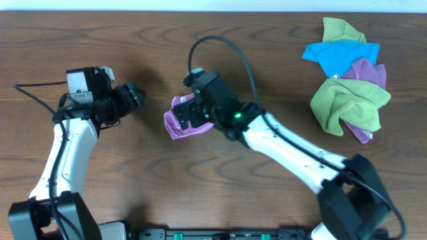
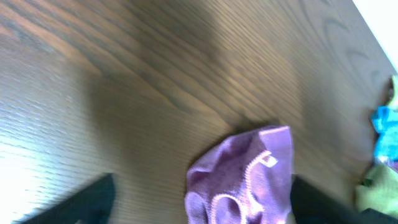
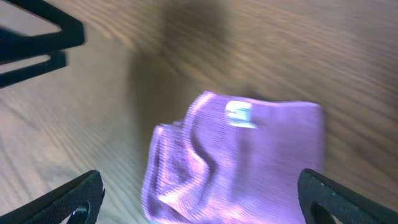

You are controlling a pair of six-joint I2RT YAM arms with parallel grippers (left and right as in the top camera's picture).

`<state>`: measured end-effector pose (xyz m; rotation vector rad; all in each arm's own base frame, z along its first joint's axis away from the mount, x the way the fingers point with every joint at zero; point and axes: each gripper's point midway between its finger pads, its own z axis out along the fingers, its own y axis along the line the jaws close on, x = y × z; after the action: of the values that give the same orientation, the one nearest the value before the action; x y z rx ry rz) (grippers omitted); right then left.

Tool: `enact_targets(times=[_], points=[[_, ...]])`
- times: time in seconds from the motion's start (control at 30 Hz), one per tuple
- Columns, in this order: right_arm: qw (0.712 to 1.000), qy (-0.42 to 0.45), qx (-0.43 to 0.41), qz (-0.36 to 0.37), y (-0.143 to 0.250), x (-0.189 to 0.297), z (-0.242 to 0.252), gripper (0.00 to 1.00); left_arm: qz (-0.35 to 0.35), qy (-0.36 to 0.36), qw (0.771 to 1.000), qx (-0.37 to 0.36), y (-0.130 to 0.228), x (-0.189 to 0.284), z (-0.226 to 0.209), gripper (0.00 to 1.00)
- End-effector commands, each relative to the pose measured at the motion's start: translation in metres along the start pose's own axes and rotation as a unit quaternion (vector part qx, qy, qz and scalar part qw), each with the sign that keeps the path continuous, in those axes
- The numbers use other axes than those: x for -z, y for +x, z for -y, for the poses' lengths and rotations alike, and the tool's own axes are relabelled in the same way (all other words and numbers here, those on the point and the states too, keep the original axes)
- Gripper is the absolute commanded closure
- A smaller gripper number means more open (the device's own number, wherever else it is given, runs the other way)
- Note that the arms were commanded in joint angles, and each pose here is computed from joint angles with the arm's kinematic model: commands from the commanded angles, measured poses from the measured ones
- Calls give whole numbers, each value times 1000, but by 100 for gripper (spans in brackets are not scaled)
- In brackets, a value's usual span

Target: Fold the cloth

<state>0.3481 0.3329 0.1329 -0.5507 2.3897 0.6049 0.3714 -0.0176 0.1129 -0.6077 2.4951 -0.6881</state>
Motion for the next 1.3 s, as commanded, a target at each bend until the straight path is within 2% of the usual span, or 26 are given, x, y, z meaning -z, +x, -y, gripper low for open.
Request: enact_targets(times=[0.0, 0.13, 0.3, 0.53, 0.7, 0.83, 0.97, 1.07, 1.27], points=[[999, 20, 5, 30, -24, 33, 16, 1, -5, 51, 999, -13, -2, 10, 23, 5], [999, 47, 6, 26, -26, 80, 40, 1, -27, 97, 995, -13, 6, 13, 39, 5], [996, 89, -25, 17, -15, 135, 80, 1, -48, 112, 993, 6, 14, 14, 43, 5], [984, 140, -102, 37, 45, 198, 126, 1, -69, 124, 990, 20, 23, 16, 46, 5], [971, 157, -175, 48, 105, 218, 134, 1, -78, 123, 989, 23, 28, 13, 49, 5], [959, 156, -228, 68, 147, 231, 130, 1, -104, 114, 988, 16, 49, 3, 50, 5], [947, 157, -264, 90, 174, 245, 126, 1, -123, 92, 987, 41, 70, -10, 36, 5], [942, 163, -274, 104, 183, 255, 124, 1, -131, 86, 986, 57, 83, -17, 25, 5], [943, 149, -267, 127, 178, 261, 120, 1, -143, 84, 981, 104, 108, -30, 8, 5]])
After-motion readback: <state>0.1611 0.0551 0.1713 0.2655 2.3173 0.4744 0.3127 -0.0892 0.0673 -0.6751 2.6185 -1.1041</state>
